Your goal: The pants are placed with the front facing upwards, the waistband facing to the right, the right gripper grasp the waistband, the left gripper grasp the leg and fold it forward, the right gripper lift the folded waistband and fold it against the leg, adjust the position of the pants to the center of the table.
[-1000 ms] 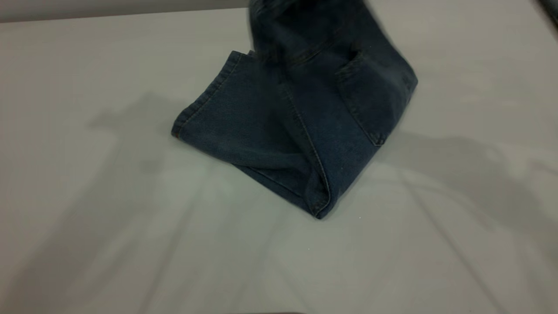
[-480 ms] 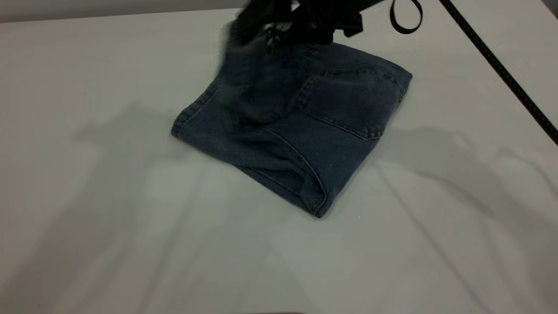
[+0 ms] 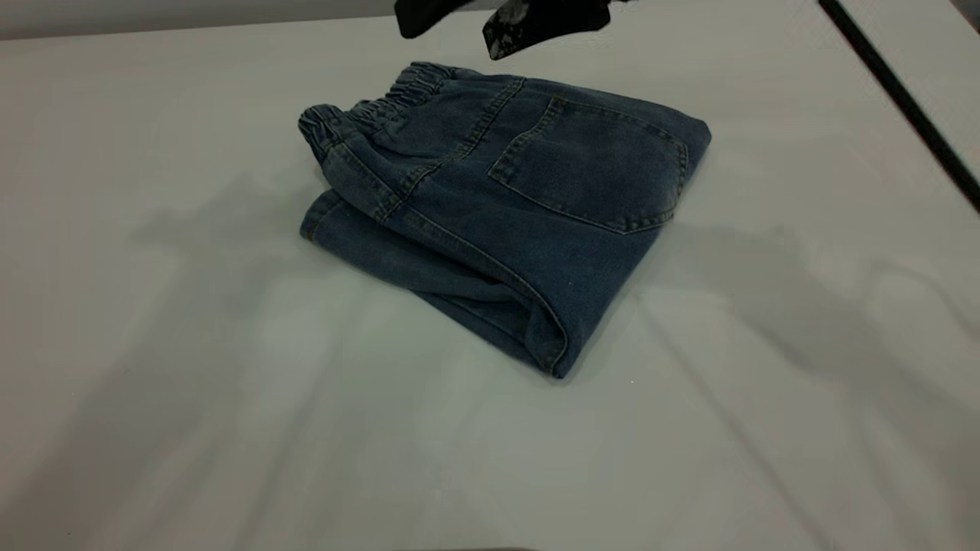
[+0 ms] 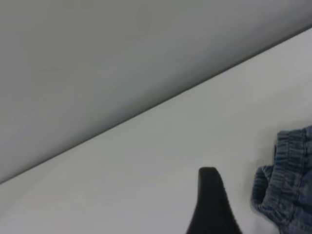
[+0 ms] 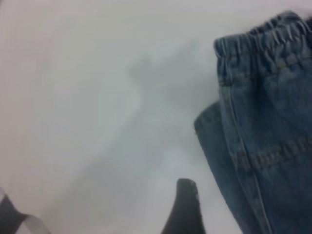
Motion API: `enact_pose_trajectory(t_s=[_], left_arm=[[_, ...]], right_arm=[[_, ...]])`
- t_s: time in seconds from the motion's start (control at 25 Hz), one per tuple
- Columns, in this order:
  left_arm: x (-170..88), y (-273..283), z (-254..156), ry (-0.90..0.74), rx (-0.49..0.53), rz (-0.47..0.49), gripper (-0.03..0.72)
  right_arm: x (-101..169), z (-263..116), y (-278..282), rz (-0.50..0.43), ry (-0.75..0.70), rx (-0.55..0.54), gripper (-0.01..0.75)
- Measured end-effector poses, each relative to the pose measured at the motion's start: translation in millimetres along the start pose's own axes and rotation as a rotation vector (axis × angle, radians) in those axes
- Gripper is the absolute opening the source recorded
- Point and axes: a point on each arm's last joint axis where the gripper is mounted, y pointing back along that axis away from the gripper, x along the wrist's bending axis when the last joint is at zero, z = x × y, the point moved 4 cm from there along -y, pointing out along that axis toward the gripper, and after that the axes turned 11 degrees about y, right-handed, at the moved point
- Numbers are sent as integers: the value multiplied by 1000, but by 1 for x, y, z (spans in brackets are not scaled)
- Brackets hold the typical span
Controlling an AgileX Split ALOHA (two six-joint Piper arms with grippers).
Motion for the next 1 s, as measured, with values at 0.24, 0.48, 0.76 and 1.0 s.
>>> enact_pose_trajectory(t_s=[0.24, 0.48, 0.76, 1.0], left_arm=[[0, 0, 3, -8, -23, -1, 441], [1, 0, 5, -19, -35, 5, 441], [1, 0, 4, -19, -32, 5, 441], [1, 0, 2, -17, -12, 9, 441]], right_arm=[[7, 11, -24, -188, -145, 164, 545], [-5, 20, -64, -353, -377, 236, 545], [-29, -9, -112, -403, -736, 301, 542], [-42, -30, -132, -447, -918, 314, 489]])
